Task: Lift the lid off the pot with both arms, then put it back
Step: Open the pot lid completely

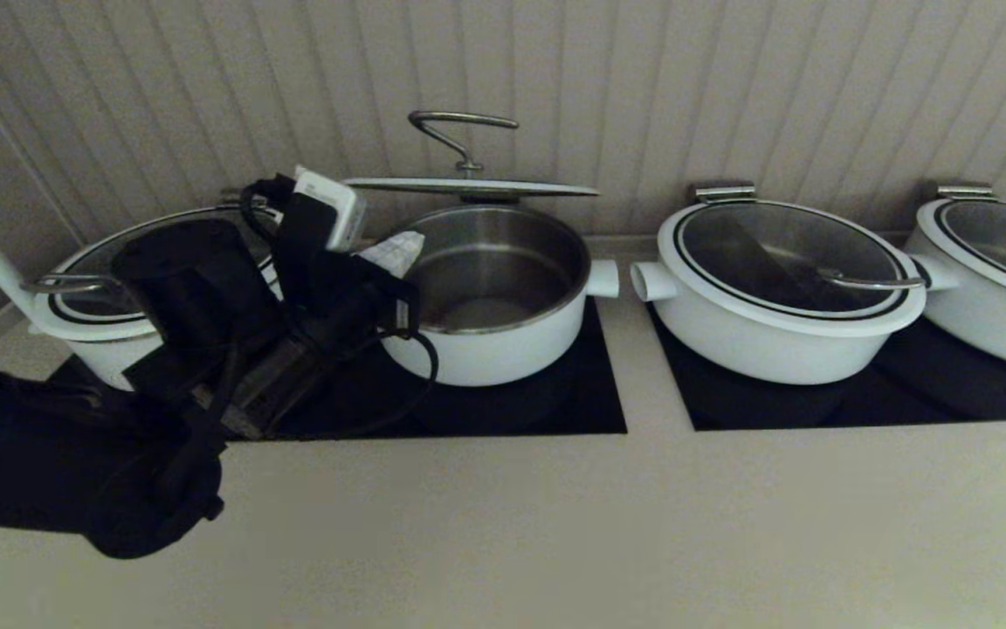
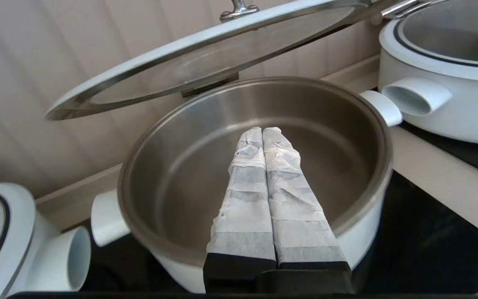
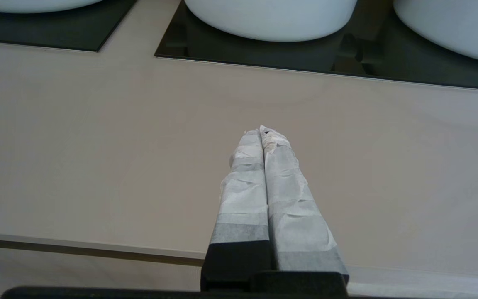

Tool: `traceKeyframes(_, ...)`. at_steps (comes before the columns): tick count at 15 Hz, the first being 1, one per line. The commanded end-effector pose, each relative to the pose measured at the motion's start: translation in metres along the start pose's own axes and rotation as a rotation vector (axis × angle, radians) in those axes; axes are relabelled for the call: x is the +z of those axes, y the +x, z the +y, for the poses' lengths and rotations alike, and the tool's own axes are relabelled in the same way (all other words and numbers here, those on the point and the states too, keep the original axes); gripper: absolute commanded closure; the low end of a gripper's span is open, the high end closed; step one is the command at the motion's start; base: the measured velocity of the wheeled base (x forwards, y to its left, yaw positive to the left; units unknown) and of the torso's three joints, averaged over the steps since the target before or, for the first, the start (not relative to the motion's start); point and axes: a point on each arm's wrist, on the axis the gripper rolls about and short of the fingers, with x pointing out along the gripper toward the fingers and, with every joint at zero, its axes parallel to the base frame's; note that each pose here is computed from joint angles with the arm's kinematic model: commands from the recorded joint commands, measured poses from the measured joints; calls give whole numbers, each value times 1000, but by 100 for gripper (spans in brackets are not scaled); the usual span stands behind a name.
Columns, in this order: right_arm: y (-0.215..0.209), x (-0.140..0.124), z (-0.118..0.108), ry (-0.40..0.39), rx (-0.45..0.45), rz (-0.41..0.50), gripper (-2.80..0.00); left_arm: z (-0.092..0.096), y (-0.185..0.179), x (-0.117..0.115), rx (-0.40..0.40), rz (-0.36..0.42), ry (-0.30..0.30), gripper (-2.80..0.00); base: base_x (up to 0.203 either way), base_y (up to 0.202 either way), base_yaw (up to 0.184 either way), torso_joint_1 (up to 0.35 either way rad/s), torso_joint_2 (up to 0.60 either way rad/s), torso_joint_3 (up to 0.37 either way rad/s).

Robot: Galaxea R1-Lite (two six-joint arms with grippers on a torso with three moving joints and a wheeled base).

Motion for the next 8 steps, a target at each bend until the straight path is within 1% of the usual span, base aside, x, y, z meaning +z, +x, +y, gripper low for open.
traceKeyframes(1, 0, 0, 0, -1, 1, 1, 0, -2, 13, -7, 4, 0, 5, 0, 0, 0, 0, 0, 0, 0)
traceKeyframes(8, 0, 0, 0, -1, 1, 1, 0, 0, 27, 2, 22, -49, 8, 0, 0, 0, 0, 0, 0, 0)
